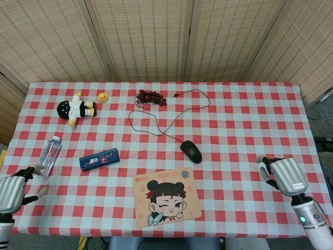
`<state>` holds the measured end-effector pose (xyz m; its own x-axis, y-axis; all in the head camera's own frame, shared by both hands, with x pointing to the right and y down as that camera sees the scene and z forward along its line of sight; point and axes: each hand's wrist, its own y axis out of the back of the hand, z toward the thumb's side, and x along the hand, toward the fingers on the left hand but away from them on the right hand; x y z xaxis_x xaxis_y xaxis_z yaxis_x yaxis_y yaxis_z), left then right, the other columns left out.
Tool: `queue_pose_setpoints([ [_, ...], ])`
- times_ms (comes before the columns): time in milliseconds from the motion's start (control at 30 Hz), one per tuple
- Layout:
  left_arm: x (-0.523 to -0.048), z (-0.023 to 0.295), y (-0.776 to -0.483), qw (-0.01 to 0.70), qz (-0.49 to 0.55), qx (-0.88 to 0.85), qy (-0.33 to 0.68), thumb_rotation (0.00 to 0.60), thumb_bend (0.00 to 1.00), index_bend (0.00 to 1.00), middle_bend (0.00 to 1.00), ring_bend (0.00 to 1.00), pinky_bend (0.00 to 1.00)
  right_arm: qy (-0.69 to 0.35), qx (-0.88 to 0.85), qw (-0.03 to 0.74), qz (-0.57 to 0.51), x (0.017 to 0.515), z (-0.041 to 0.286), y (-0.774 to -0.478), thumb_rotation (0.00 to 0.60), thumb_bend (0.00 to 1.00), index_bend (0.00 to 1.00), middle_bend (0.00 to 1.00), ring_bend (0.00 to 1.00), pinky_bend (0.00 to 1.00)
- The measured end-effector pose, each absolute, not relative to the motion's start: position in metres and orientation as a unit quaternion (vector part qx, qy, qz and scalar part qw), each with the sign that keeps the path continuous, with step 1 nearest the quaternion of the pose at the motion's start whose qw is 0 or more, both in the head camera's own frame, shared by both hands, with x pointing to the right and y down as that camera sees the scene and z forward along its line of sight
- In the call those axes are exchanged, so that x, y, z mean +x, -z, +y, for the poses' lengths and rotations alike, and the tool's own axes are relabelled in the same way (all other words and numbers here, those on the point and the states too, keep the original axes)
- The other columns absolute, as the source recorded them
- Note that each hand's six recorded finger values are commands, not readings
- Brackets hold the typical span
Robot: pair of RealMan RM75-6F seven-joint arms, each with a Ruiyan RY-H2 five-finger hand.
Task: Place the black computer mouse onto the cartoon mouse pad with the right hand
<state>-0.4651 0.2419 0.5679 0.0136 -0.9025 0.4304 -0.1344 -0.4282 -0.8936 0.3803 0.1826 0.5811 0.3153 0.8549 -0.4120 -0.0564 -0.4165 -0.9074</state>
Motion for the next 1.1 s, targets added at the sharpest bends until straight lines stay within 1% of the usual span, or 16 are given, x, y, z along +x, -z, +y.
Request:
queue_pose_setpoints([
  [67,-0.466,0.241,-0.566,0.338,0.416,-0.625,0.567,0.6,0.23,0.38,0.43,0.47,0.65,-0.502,-0.677,0.462,-0.275,0.366,0.175,-0.583,0.6,0.75,0.33,0.87,0.91,1.0],
  [167,-0.47,0.24,-0.565,0.34,0.417,-0.621,0.57,0.6,0.23,0.38,0.43,0.47,0.65,-0.5,-0.679,0.48,-0.242,0.342,0.164,-0.585,0.6,0.93,0.3,0.93,0.94,1.0],
  [200,-0.471,0.239,-0.564,0.344,0.416,-0.617,0.572,0.6,0.23,0.38,0.43,0.47,0.65,-0.5,-0.68,0.485,-0.232,0.335,0.161,-0.586,0.6,0.97,0.29,0.93,0.95,1.0],
  [233,-0.472,0.239,-0.564,0.347,0.416,-0.613,0.574,0.6,0.23,0.38,0.43,0.47,0.65,-0.499,-0.681,0.49,-0.218,0.325,0.156,-0.588,0.6,0.99,0.28,0.94,0.95,1.0],
  [367,-0.477,0.237,-0.563,0.351,0.419,-0.603,0.581,0.6,0.23,0.38,0.43,0.47,0.65,-0.498,-0.681,0.508,-0.175,0.295,0.136,-0.594,0.6,1.0,0.24,0.94,0.95,1.0],
  [533,-0.48,0.236,-0.563,0.349,0.423,-0.6,0.583,0.6,0.23,0.38,0.43,0.47,0.65,-0.496,-0.679,0.523,-0.137,0.261,0.113,-0.605,0.6,1.0,0.24,0.96,0.96,1.0],
  [633,-0.483,0.235,-0.563,0.345,0.425,-0.599,0.584,0.6,0.23,0.38,0.43,0.47,0.65,-0.496,-0.679,0.528,-0.117,0.243,0.105,-0.614,0.6,1.0,0.24,0.97,0.97,1.0],
  [833,-0.486,0.233,-0.563,0.339,0.431,-0.598,0.585,0.6,0.23,0.38,0.43,0.47,0.65,-0.493,-0.682,0.534,-0.085,0.21,0.1,-0.634,0.6,1.0,0.24,0.98,0.98,1.0],
  [1100,-0.487,0.233,-0.564,0.334,0.431,-0.6,0.585,0.6,0.23,0.38,0.43,0.47,0.65,-0.495,-0.689,0.527,-0.051,0.181,0.109,-0.66,0.6,1.0,0.24,0.98,0.98,1.0],
])
